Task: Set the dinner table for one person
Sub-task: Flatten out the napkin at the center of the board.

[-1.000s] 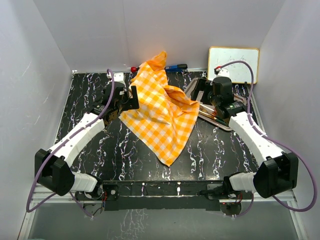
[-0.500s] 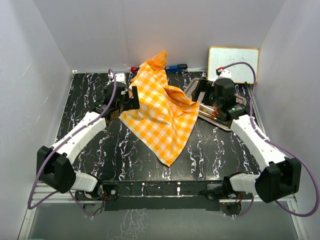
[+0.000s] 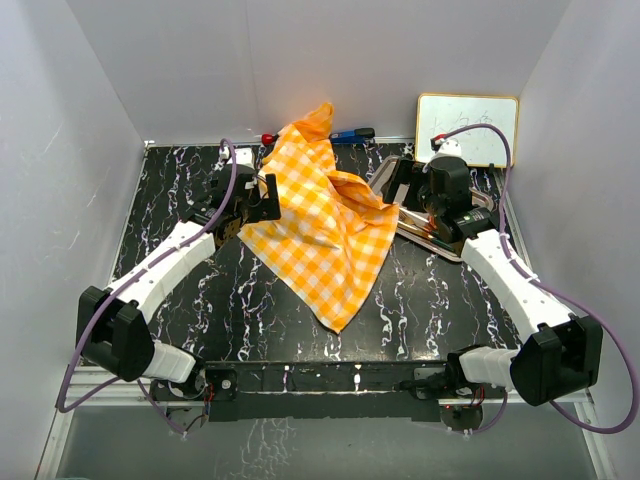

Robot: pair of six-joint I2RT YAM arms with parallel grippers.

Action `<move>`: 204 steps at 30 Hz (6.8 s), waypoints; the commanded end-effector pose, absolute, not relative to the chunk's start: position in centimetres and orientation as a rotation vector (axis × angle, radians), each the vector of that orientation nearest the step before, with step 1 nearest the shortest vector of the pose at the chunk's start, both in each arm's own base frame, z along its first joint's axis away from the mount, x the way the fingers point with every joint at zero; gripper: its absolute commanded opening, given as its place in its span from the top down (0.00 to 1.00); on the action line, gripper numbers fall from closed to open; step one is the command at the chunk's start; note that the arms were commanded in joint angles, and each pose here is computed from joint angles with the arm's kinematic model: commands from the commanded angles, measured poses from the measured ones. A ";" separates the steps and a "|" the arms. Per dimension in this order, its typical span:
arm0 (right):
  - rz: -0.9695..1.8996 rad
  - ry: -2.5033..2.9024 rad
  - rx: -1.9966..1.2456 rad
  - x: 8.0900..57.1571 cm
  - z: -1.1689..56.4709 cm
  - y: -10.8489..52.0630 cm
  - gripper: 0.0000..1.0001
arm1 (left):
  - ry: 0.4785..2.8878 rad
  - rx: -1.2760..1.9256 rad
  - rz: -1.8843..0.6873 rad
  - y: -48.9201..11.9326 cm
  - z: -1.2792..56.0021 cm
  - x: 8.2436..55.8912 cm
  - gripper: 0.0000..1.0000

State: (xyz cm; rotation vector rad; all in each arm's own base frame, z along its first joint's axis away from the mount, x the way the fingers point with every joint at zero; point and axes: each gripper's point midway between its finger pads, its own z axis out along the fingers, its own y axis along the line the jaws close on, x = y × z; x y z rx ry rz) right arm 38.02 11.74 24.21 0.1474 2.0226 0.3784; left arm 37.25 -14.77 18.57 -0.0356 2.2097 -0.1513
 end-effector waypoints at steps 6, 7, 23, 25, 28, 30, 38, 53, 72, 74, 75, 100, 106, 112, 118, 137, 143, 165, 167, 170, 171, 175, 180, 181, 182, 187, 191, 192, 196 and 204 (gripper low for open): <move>0.403 1.966 0.133 38.2 26.0 12.1 0.03 | 2.175 -0.044 -0.158 -14.8 20.0 37.4 0.01; 0.405 1.968 0.130 38.2 25.9 12.2 0.03 | 2.173 -0.045 -0.157 -14.8 20.0 37.4 0.01; 0.532 2.072 -0.017 40.8 20.1 18.1 0.03 | 2.268 0.032 -0.144 -16.7 15.0 39.1 0.01; 0.497 2.087 -0.030 41.3 19.0 18.2 0.03 | 2.287 0.035 -0.105 -16.4 14.3 39.3 0.01; 0.404 2.082 -0.048 42.5 18.1 17.5 0.03 | 2.312 0.016 -0.071 -16.1 13.8 39.4 0.01; 0.329 2.072 -0.055 43.6 18.0 16.7 0.02 | 2.308 0.007 -0.064 -15.9 13.7 39.5 0.01; 0.170 1.992 -0.100 47.6 18.6 15.9 0.02 | 2.284 0.007 -0.107 -16.4 14.0 39.6 0.01; 0.305 2.041 -0.177 48.4 13.8 18.8 0.19 | 2.331 0.001 -0.109 -16.6 12.6 39.2 0.01; 0.256 1.926 -0.115 50.9 24.1 18.3 1.00 | 2.305 -0.046 -0.033 -15.0 13.6 38.8 0.04; 0.276 1.817 -0.093 50.5 30.7 18.0 1.00 | 2.312 -0.051 -0.030 -15.0 13.5 38.8 0.03; 0.292 1.752 -0.076 50.3 34.3 17.8 1.00 | 2.315 -0.052 -0.030 -15.0 13.4 38.7 0.03; 1.188 1.232 -0.936 27.1 53.9 27.0 1.00 | 2.209 -0.086 -0.110 -15.3 17.7 38.9 0.03; 1.265 0.976 -1.042 19.9 57.6 25.6 1.00 | 2.120 -0.137 -0.015 -12.6 20.7 38.1 0.02; 1.064 1.367 -0.704 28.7 51.8 24.9 1.00 | 2.051 -0.251 0.141 -9.2 24.7 37.4 0.01; 0.864 1.740 -0.497 37.4 39.7 24.3 1.00 | 2.091 -0.284 0.306 -7.2 24.2 37.0 0.01; 0.646 1.989 -0.342 44.2 30.3 23.4 1.00 | 2.195 0.020 -0.447 -19.9 21.0 37.3 0.01; 0.603 1.991 -0.358 44.5 30.8 22.9 1.00 | 2.051 0.235 -0.630 -22.6 23.1 35.4 0.01; 0.658 2.040 -0.403 44.4 28.5 24.1 1.00 | 1.956 0.750 -0.278 -25.4 17.8 33.2 0.01; 0.663 2.037 -0.405 44.4 28.4 24.1 1.00 | 1.976 0.701 -0.145 -24.8 16.9 34.4 0.01; 0.678 2.032 -0.416 44.1 28.4 24.3 1.00 | 1.970 0.611 0.030 -23.7 16.5 35.9 0.01; 0.682 2.034 -0.419 43.9 28.3 24.4 1.00 | 1.968 0.586 0.081 -23.3 16.4 36.2 0.01; 0.695 2.015 -0.432 43.3 28.5 24.3 1.00 | 1.954 0.465 0.278 -21.4 16.3 37.4 0.01; 0.698 2.003 -0.439 42.7 28.9 24.2 1.00 | 1.929 0.361 0.468 -19.4 16.5 38.0 0.01; 0.699 2.003 -0.440 42.6 28.9 24.1 1.00 | 1.920 0.337 0.478 -19.1 16.9 38.1 0.02; 0.700 2.003 -0.442 42.5 28.9 24.2 1.00 | 1.916 0.325 0.472 -19.1 17.2 38.0 0.05; 0.704 1.999 -0.434 42.3 28.8 24.1 1.00 | 1.910 0.316 0.387 -19.8 17.7 37.9 0.42; 0.705 1.996 -0.424 42.2 29.0 24.0 1.00 | 1.946 0.309 0.421 -19.6 17.7 37.8 1.00; 0.699 1.998 -0.420 42.2 28.9 23.9 1.00 | 1.945 0.309 0.428 -19.6 17.9 37.9 1.00; 0.676 1.994 -0.406 42.4 29.2 23.6 1.00 | 1.906 0.284 0.425 -19.0 20.4 37.6 1.00; 0.662 2.018 -0.406 43.0 28.4 23.6 0.87 | 1.716 0.137 0.428 -15.5 34.2 36.5 1.00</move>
